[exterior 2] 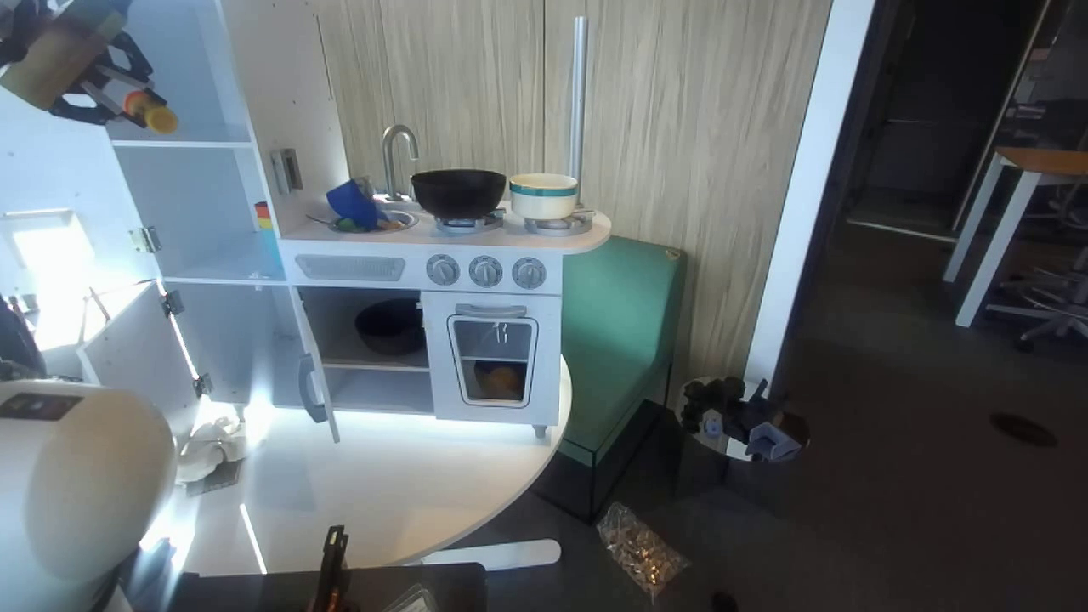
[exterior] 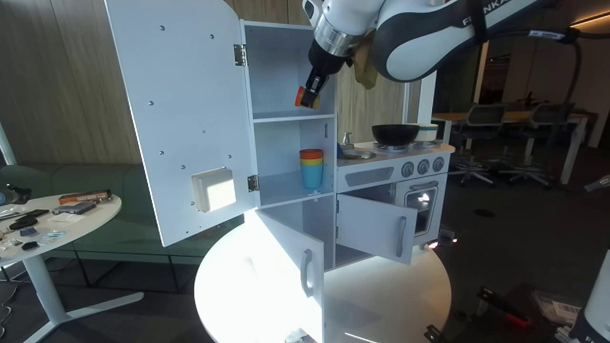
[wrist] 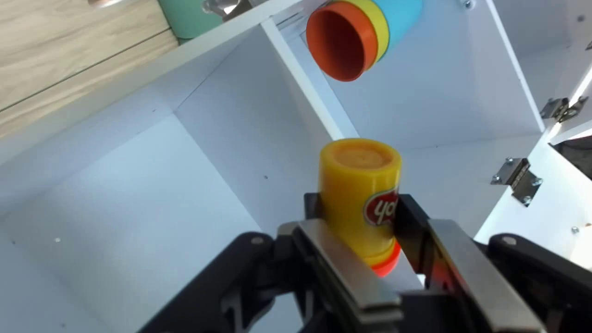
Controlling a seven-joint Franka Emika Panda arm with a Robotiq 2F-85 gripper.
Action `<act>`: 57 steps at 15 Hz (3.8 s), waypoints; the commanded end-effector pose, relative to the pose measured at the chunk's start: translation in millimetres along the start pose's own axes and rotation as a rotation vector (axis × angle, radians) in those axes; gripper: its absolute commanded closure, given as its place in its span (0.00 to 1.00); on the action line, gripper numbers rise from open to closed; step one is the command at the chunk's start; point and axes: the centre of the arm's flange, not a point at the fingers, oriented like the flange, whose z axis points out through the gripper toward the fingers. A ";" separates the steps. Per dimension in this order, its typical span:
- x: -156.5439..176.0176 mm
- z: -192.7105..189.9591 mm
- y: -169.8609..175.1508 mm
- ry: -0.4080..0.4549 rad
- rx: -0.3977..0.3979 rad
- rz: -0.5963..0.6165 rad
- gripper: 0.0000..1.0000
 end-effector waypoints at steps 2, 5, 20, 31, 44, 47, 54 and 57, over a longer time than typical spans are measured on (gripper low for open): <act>0.4 10.0 22.0 0.144 -0.155 0.108 0.82; -14.3 36.1 29.7 0.204 -0.178 0.192 0.82; -15.2 100.4 6.6 0.319 -0.100 0.330 0.82; -28.4 113.8 11.0 0.342 -0.138 0.424 0.00; -8.2 54.0 21.3 0.399 -0.188 0.356 0.00; -11.3 61.5 14.6 0.376 -0.145 0.356 0.00; -19.0 14.9 -11.5 0.231 -0.059 0.313 0.00; -17.2 -22.2 -20.6 0.175 -0.068 0.315 0.00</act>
